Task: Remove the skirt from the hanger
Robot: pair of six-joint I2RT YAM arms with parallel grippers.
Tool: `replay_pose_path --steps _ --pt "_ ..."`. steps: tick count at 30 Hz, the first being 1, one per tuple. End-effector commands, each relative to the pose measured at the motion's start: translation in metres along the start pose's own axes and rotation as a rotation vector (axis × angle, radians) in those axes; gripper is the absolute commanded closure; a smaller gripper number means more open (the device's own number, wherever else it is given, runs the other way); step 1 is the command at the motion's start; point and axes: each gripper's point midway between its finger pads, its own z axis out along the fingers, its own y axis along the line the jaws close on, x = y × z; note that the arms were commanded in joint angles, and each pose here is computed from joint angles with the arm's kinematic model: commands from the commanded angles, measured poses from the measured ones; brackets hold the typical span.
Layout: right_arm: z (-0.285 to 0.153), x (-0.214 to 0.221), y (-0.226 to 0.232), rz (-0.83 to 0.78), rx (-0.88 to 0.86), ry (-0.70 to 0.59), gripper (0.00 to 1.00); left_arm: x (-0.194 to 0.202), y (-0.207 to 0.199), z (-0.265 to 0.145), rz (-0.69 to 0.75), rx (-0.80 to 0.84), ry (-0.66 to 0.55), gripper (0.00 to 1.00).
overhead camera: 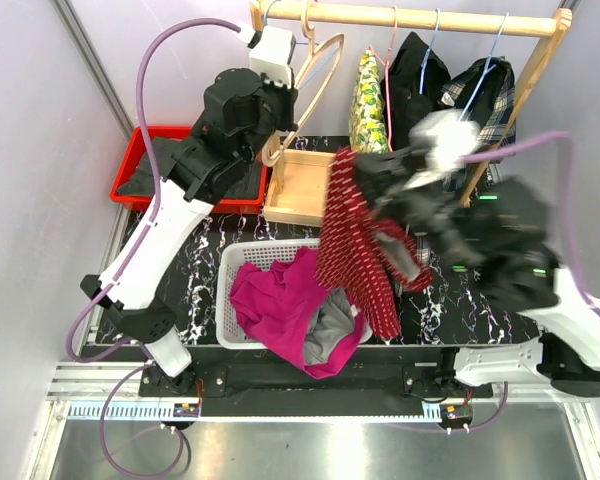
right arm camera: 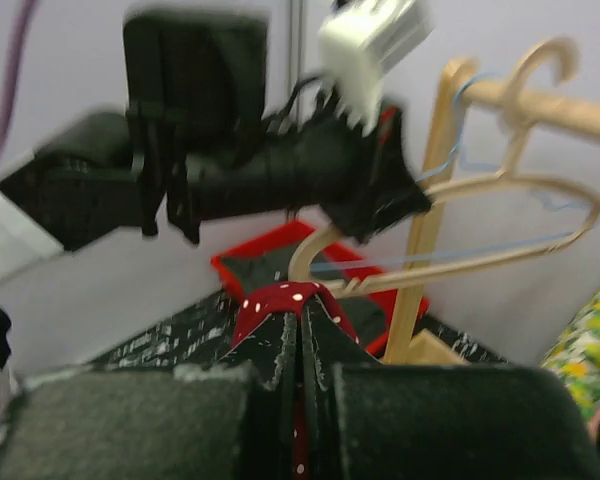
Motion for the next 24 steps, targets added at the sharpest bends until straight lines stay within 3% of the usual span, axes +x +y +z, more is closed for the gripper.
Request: replay_pose_path --steps 1,6,13,16,20,24 --pt "0.017 0.051 0.035 0.062 -0.087 0.106 1.00 -0.042 0.006 0.004 -0.039 -0.037 -0.144 1.00" --pt "0.032 0.103 0.057 0.059 -0.119 0.198 1.00 -0.045 0.008 0.015 -0.022 -0.068 -0.168 1.00" --pt "0.041 0.111 0.049 0.063 -0.049 0.156 1.00 -0.035 0.014 0.032 -0.004 -0.103 -0.159 1.00" --pt "0.038 0.146 0.036 0.030 0.041 0.209 1.00 -0.024 0.018 0.040 -0.008 -0.116 -0.135 1.00" --pt "0.027 0.236 0.016 -0.042 0.152 0.379 1.00 -0.016 0.029 0.049 0.000 -0.142 -0.124 1.00" --pt "0.015 0.311 -0.009 0.047 0.225 0.513 1.00 -0.007 0.034 0.056 0.009 -0.159 -0.106 1.00"
